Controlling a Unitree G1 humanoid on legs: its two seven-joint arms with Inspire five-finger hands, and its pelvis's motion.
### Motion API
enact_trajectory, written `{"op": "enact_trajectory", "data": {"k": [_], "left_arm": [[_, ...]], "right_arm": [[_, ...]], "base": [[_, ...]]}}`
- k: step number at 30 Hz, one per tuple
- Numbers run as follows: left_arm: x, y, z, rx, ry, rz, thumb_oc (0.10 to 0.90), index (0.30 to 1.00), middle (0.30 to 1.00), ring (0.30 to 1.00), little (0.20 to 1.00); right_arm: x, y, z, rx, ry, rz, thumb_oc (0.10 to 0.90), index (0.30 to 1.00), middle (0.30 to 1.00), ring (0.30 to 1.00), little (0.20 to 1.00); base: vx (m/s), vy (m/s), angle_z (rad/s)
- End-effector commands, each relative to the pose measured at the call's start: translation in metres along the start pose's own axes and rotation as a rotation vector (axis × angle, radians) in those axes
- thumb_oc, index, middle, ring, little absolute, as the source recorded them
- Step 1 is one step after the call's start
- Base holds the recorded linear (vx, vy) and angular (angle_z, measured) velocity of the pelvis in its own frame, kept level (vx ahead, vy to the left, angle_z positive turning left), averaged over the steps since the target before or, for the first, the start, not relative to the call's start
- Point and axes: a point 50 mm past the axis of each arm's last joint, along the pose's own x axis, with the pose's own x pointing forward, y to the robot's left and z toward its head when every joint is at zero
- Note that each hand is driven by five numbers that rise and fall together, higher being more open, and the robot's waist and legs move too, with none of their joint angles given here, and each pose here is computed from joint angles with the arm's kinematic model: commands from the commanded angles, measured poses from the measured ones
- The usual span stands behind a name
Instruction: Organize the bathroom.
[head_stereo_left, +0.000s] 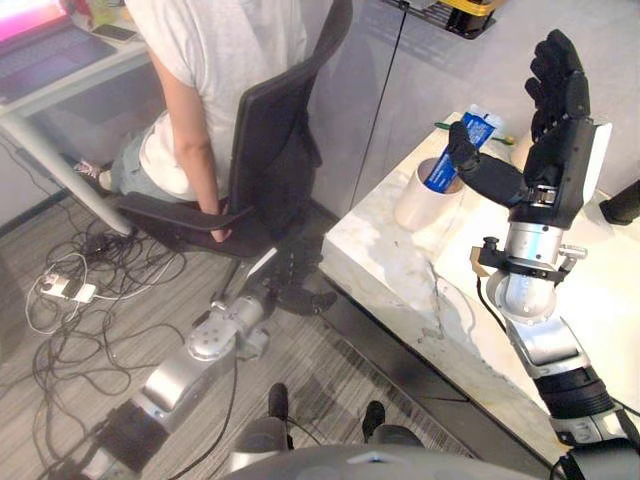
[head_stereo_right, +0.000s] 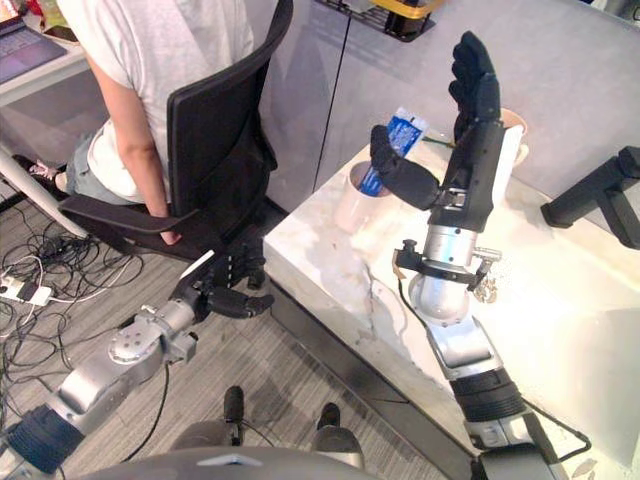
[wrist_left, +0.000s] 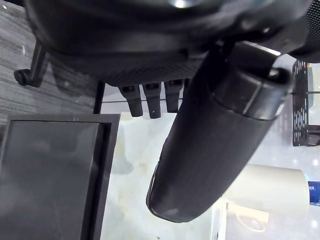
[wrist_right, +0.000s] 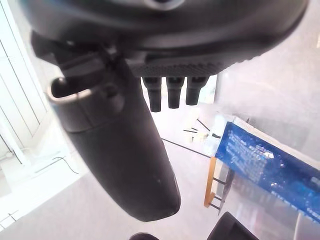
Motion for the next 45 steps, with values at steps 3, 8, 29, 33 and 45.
{"op": "enact_trajectory", "data": {"k": [3,8,29,33,45], "left_arm": [[0.013,-0.032,0.044,-0.042,-0.251,-0.117,0.8,0.9,0.9,0.9,0.9],[0.012,-0.026,0.047,-0.02,-0.285,-0.034,0.8,0.9,0.9,0.9,0.9],[0.011,0.002,0.051,0.158,-0.442,0.023,0.8,0.9,0.9,0.9,0.9],[0.013,0.008,0.022,0.064,-0.303,-0.058,0.8,0.9,0.9,0.9,0.9],[0.0,0.026,-0.063,0.029,-0.003,0.086,0.8,0.9,0.9,0.9,0.9]], "right_arm": [[0.027,-0.014,0.035,0.058,-0.191,-0.086,0.8,0.9,0.9,0.9,0.9],[0.023,-0.025,0.046,0.117,-0.192,-0.138,0.8,0.9,0.9,0.9,0.9],[0.009,-0.117,0.061,0.037,-0.347,-0.803,0.8,0.9,0.9,0.9,0.9],[-0.003,-0.154,0.045,-0.133,-0.277,-0.982,0.8,0.9,0.9,0.9,0.9],[-0.065,-0.236,0.0,-0.676,0.076,-1.296,0.8,0.9,0.9,0.9,0.9]], "base": [[-0.02,0.04,-0.02],[-0.01,0.08,-0.08],[-0.2,0.041,-0.52],[-0.23,-0.077,-0.43],[-0.25,0.046,-0.31]]}}
